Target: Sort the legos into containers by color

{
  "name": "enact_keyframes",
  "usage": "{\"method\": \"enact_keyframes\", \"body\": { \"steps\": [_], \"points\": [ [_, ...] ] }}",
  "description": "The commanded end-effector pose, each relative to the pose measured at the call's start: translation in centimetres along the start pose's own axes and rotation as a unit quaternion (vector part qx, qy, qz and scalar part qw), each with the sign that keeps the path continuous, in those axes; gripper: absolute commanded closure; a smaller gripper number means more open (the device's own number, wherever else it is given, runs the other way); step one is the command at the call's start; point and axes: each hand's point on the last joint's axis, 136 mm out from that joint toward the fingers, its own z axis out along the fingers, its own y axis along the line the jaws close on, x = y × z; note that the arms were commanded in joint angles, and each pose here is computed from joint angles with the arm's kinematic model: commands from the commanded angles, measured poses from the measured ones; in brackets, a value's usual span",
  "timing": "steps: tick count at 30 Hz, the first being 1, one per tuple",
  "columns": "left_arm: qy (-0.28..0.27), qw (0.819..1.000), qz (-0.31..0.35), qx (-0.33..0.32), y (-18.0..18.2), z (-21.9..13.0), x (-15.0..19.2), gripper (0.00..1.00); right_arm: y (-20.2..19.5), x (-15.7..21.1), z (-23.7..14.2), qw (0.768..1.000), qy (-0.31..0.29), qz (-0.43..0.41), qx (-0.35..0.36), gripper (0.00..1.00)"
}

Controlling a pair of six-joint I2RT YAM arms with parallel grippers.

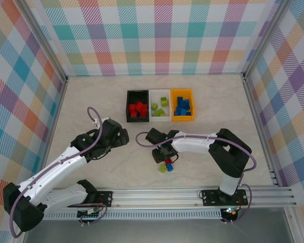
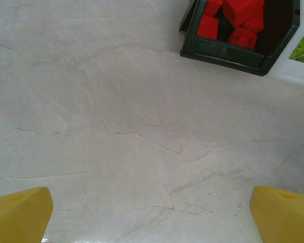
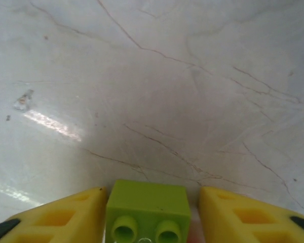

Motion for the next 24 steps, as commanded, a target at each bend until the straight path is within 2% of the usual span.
{"method": "enact_keyframes", "body": {
  "steps": [1, 4, 7, 11, 14, 19, 24],
  "points": [
    [-0.005, 1.0, -0.006, -0.007, 0.3, 0.2, -0.2, 0.0, 0.4, 0.5, 0.2, 1.0, 0.008, -0.004, 0.001, 0.59],
    [-0.004, 1.0, -0.003, -0.01, 0.4, 0.3, -0.2, 0.0, 0.8, -0.7, -0.9, 1.0, -0.021, -0.002, -0.009, 0.65],
    [-0.002, 1.0, -0.003, -0.009, 0.4, 0.3, -0.1, 0.0, 0.2, -3.4, -3.4, 0.997, -0.075, 0.002, -0.003, 0.67],
    [-0.001, 1.0, -0.003, -0.01, 0.4, 0.6, 0.0, 0.0, -2.6, -9.0, -8.3, 0.986, -0.163, 0.032, 0.0, 0.68],
    [0.003, 1.0, -0.006, -0.011, 0.4, 0.7, 0.2, 0.0, -5.4, -13.7, -10.3, 0.978, -0.201, 0.059, 0.003, 0.68],
    [0.007, 1.0, -0.008, -0.011, 0.5, 0.6, 0.5, 0.0, -9.8, -20.3, -8.4, 0.972, -0.214, 0.095, 0.029, 0.67],
    [0.008, 1.0, -0.009, -0.012, 0.9, 0.3, 0.6, 0.0, -11.6, -25.5, -6.1, 0.972, -0.207, 0.111, 0.031, 0.65]
  ]
}}
